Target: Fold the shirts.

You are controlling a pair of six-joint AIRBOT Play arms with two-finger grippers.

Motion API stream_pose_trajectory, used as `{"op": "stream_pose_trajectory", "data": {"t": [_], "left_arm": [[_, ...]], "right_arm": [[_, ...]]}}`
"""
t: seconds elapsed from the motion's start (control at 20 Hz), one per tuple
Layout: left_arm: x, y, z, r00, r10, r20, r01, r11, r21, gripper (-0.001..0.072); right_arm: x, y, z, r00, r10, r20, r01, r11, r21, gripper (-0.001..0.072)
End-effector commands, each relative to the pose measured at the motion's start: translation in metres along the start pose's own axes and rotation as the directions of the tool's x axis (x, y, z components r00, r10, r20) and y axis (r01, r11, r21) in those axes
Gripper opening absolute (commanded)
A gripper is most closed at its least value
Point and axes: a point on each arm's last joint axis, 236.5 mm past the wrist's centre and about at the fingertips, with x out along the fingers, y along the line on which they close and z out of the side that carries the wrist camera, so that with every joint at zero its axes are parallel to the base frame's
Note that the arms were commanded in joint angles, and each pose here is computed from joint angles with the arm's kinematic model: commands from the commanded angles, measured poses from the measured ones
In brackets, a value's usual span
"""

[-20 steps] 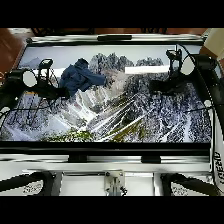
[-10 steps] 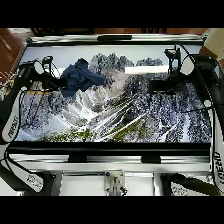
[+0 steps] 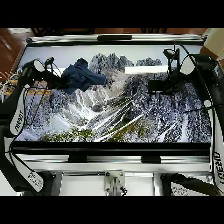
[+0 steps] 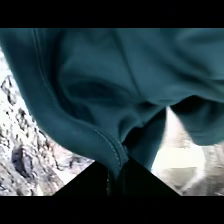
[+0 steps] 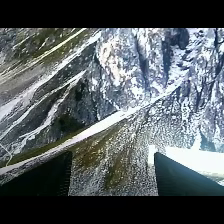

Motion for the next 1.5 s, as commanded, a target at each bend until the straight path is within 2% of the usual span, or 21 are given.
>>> {"op": "stream_pose_trajectory", "data": {"t": [0.0,0.1,0.25,0.35,0.45,0.5,0.55,0.65,0.7,0.8,0.95,1.05,1.15,1.3,1.45], "left_arm": [[-0.100,-0.067,0.044,0.975,-0.112,0.194,0.082,0.985,0.154,0.0039],[-0.209,-0.138,0.058,0.895,-0.213,0.392,0.081,0.941,0.327,0.0039],[-0.377,-0.241,0.012,0.671,-0.435,0.600,0.071,0.844,0.531,0.0040],[-0.458,-0.280,-0.040,0.538,-0.559,0.631,0.086,0.781,0.619,0.0039],[-0.504,-0.297,-0.093,0.481,-0.640,0.600,0.100,0.720,0.687,0.0039],[-0.508,-0.294,-0.113,0.506,-0.639,0.579,0.112,0.714,0.691,0.0039],[-0.498,-0.281,-0.125,0.570,-0.597,0.564,0.110,0.736,0.668,0.0039],[-0.449,-0.230,-0.141,0.765,-0.395,0.508,0.052,0.825,0.563,0.0039],[-0.419,-0.204,-0.150,0.849,-0.277,0.450,0.000,0.852,0.524,0.0039],[-0.371,-0.168,-0.161,0.929,-0.115,0.352,-0.077,0.870,0.487,0.0039],[-0.322,-0.128,-0.162,0.956,0.057,0.288,-0.190,0.868,0.460,0.0039],[-0.305,-0.110,-0.160,0.952,0.131,0.278,-0.249,0.859,0.448,0.0039],[-0.290,-0.105,-0.158,0.951,0.146,0.273,-0.260,0.855,0.448,0.0039],[-0.270,-0.101,-0.160,0.954,0.157,0.254,-0.261,0.852,0.455,0.0039],[-0.263,-0.101,-0.159,0.954,0.154,0.258,-0.261,0.850,0.457,0.0040]], "right_arm": [[-0.006,0.013,-0.022,0.995,0.050,-0.084,-0.050,0.999,-0.004,0.0605],[-0.027,0.009,-0.029,0.997,0.024,-0.071,-0.027,0.999,-0.038,0.0605],[-0.089,-0.005,-0.027,0.994,-0.059,0.094,0.066,0.995,-0.078,0.0605],[-0.140,-0.015,-0.034,0.969,-0.112,0.219,0.132,0.988,-0.079,0.0605],[-0.184,-0.015,-0.046,0.937,-0.122,0.328,0.149,0.987,-0.058,0.0605],[-0.201,-0.012,-0.052,0.922,-0.111,0.371,0.136,0.990,-0.042,0.0605],[-0.211,-0.008,-0.058,0.916,-0.094,0.391,0.116,0.993,-0.034,0.0605],[-0.213,0.001,-0.074,0.932,-0.055,0.358,0.076,0.996,-0.045,0.0605],[-0.204,0.002,-0.081,0.946,-0.049,0.320,0.068,0.997,-0.047,0.0605],[-0.167,0.001,-0.091,0.971,-0.036,0.236,0.047,0.998,-0.044,0.0605],[-0.072,0.022,-0.119,0.991,0.105,0.085,-0.107,0.994,0.012,0.0606],[-0.012,0.060,-0.148,0.949,0.314,-0.016,-0.309,0.941,0.138,0.0606],[0.031,0.088,-0.166,0.884,0.464,-0.056,-0.435,0.861,0.263,0.0606],[0.082,0.107,-0.191,0.879,0.446,-0.170,-0.396,0.880,0.262,0.0606],[0.116,0.152,-0.195,0.853,0.496,-0.162,-0.430,0.845,0.318,0.0606]]}}
